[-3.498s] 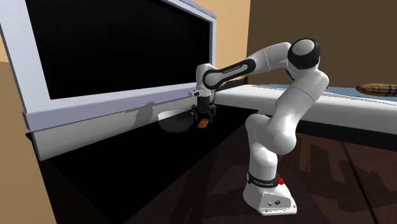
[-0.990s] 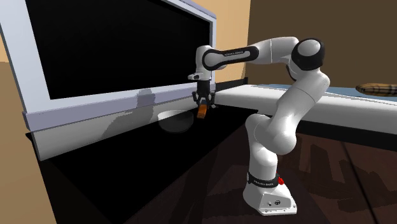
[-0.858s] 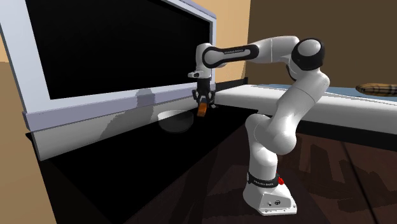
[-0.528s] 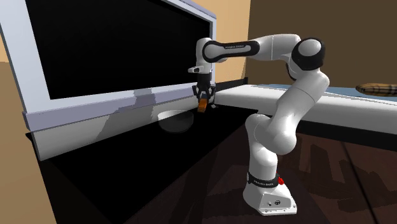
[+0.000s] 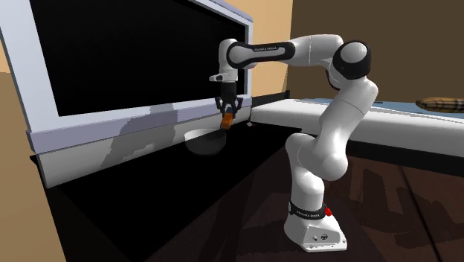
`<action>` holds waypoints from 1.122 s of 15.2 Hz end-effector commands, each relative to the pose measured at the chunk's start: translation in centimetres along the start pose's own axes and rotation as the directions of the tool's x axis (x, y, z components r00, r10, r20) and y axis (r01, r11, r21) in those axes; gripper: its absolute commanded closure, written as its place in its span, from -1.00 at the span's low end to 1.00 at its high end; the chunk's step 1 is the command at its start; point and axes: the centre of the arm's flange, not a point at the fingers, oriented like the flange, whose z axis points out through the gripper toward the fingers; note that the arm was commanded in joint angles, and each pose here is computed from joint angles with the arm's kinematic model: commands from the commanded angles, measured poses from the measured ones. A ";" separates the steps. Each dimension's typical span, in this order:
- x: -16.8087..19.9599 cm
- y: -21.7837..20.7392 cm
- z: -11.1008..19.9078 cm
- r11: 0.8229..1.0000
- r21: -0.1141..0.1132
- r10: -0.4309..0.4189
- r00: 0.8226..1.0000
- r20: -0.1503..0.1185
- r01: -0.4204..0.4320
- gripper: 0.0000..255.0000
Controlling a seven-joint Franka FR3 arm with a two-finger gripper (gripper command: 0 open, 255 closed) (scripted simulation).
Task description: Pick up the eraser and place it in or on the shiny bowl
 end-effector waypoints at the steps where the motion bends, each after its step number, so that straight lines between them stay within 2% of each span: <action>1: 2.2 1.4 0.0 1.000 0.000 0.001 1.000 -0.001 -0.001 1.00; 9: 10.2 7.8 0.0 1.000 0.000 0.001 1.000 -0.001 -0.001 1.00; 17: 10.3 7.8 4.2 1.000 0.000 0.001 1.000 -0.001 -0.001 1.00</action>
